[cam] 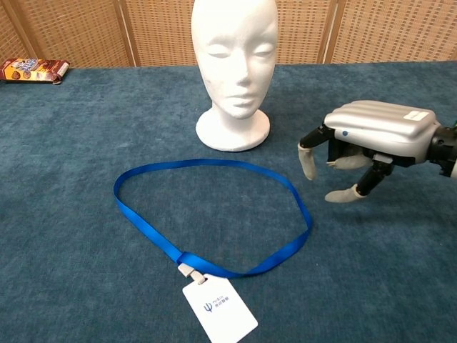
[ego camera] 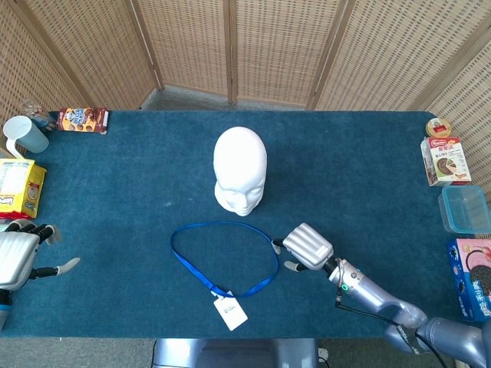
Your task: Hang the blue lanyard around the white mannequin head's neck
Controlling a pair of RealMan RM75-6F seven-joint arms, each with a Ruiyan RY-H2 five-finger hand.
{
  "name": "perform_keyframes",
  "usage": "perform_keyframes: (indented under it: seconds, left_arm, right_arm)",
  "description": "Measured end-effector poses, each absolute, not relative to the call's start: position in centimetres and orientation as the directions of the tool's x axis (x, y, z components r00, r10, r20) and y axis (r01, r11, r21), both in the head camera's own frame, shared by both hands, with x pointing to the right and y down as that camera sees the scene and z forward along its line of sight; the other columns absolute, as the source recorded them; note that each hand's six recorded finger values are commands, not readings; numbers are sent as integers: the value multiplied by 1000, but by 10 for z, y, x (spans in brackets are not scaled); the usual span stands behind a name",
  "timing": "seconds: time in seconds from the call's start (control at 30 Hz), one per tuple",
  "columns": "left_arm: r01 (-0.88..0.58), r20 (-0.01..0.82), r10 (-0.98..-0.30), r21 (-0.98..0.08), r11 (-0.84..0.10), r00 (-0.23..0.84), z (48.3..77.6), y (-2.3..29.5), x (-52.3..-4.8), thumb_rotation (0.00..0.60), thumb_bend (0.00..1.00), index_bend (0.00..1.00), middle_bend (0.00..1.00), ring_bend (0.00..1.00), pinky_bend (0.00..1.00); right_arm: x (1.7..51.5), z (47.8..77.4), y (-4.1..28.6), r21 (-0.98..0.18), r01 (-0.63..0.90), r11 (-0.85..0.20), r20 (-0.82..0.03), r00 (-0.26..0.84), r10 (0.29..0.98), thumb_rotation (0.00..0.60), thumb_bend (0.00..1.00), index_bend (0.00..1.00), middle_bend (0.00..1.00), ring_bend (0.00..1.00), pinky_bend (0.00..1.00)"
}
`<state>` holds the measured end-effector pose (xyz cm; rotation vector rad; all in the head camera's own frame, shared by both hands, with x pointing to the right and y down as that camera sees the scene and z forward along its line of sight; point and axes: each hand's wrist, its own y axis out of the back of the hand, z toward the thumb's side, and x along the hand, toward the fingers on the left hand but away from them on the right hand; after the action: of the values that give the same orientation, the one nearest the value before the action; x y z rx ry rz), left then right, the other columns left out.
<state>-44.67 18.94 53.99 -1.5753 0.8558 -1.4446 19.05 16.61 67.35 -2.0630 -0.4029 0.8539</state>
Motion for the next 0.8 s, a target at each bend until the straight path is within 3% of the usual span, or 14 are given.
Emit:
perform_keyframes:
  seconds: [0.33, 0.8]
  left_arm:
    - [50, 447, -887, -894, -445, 112, 541, 190, -447, 272, 81, 489, 541, 527, 307]
    - [50, 455, -885, -891, -452, 102, 541, 193, -451, 273, 82, 489, 542, 527, 307]
  right_arm:
    - [180, 685, 165, -813, -57, -580, -429, 732, 530, 600, 243, 515, 1000, 1000, 1000]
    - [168, 697, 155, -856, -206, -474, -449, 750, 485, 600, 224, 487, 1000, 1000, 1000]
